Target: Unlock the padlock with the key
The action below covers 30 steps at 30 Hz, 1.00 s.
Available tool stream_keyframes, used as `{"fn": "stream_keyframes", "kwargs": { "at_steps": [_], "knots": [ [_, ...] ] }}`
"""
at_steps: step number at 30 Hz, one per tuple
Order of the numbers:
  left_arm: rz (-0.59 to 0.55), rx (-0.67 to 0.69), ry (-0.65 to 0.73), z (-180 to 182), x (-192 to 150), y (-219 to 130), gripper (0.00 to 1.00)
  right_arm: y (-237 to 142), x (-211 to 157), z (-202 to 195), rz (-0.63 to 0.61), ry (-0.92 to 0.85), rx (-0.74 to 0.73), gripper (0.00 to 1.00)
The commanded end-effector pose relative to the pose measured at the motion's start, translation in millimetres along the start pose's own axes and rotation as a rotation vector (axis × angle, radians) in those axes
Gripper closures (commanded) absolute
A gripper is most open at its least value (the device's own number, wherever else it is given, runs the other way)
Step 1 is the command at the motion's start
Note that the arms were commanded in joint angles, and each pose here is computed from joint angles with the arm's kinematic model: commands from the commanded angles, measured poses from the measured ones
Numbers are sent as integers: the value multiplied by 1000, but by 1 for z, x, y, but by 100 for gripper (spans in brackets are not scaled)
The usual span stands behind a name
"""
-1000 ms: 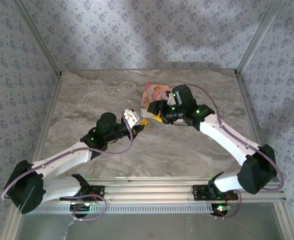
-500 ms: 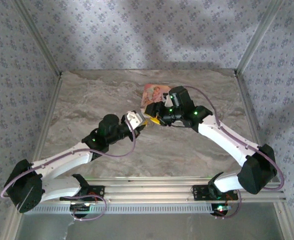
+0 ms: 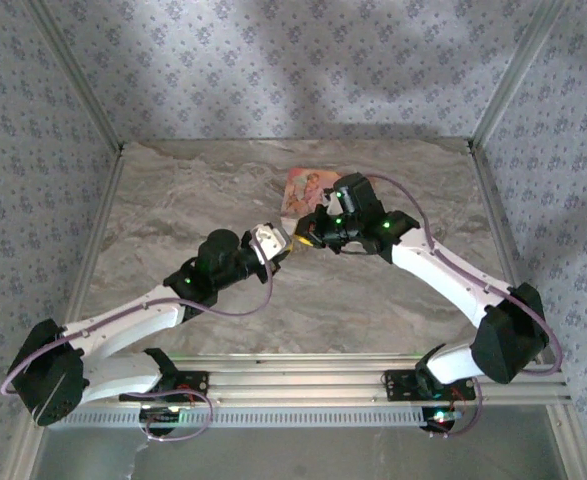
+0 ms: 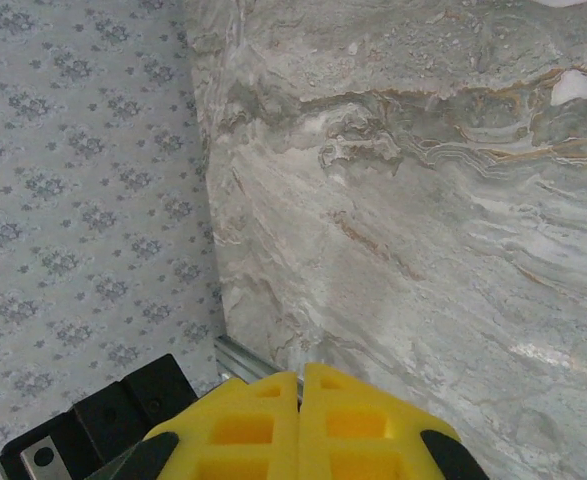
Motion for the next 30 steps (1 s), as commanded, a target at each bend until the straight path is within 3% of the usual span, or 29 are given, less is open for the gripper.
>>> {"fn": "stream_keyframes", "kwargs": {
  "at_steps": [1,5,8,13,16,19,22,30],
  "knots": [
    [-27,0,6,1,13,-6,100,-4,2,9,-16,-107,28,100],
    [20,-7,-96,2,10,-8,77,-13,7,11,-63,-332,7,100],
    [3,-73,-296,13,11,-14,67,-27,13,26,-110,-590,-35,100],
    [-89,-244,-627,37,20,-25,65,-39,16,34,-174,-948,-150,100],
    [-134,-332,-707,43,32,-28,64,-43,9,42,-184,-1163,-170,100],
    [-208,-406,-754,51,49,-32,67,-47,-1,53,-185,-1310,-89,100],
    [-284,-452,-765,56,64,-35,70,-53,-7,59,-208,-1372,28,100],
    [-402,-483,-762,63,71,-35,69,-64,4,73,-205,-1214,323,100]
  ]
}}
Point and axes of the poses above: each hand's point on the last joint's axis, 136 mm out from that joint toward the fingers, its own y axis out along the fingers, its own z axis along the line the jaws close on, x = y × z, the point moved 7 cm from there along -y, back along the fingers, and after that the axes turned 2 degrees about y, right-handed, at the moved point
